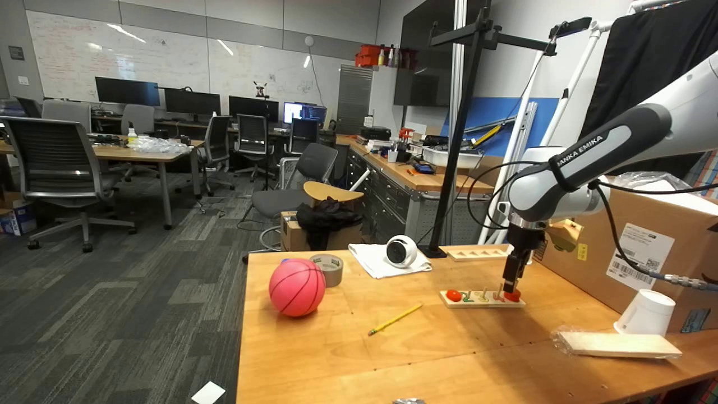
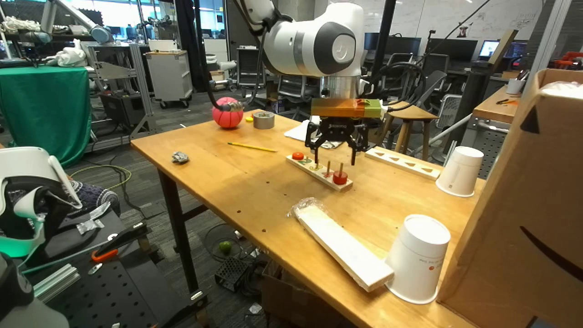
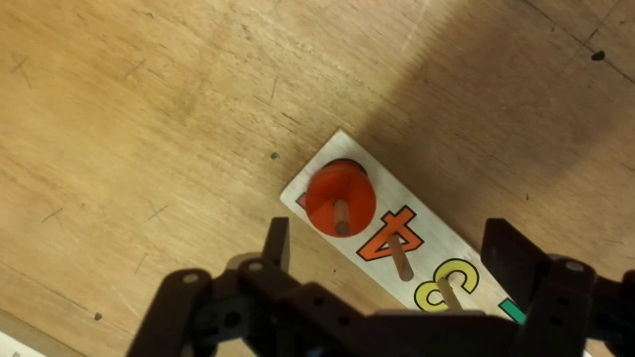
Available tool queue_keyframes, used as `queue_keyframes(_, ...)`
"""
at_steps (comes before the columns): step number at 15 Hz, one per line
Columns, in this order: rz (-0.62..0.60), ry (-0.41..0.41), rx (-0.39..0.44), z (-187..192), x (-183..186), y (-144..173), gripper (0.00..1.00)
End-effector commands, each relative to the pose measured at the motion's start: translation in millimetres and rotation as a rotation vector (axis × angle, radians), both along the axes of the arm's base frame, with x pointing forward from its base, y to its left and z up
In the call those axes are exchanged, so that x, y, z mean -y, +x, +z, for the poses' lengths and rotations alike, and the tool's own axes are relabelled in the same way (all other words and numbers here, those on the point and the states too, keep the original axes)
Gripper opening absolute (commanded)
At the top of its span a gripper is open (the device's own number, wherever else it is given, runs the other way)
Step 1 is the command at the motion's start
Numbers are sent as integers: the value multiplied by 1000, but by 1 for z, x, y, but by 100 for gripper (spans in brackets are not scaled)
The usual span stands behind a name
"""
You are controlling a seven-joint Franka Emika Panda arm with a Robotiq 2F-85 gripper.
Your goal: Move the circles to the far right on the wooden object
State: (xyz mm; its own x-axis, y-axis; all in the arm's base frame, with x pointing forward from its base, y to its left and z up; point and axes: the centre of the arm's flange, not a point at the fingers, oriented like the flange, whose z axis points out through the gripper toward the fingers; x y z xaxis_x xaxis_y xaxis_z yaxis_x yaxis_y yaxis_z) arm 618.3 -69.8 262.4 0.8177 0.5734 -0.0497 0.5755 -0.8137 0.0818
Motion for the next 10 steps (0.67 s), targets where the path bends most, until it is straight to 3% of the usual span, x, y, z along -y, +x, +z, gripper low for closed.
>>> queue_keyframes(1,5,25,33,15,-14,1,100)
queue_keyframes(10,165,75,122,29,-104,16,100)
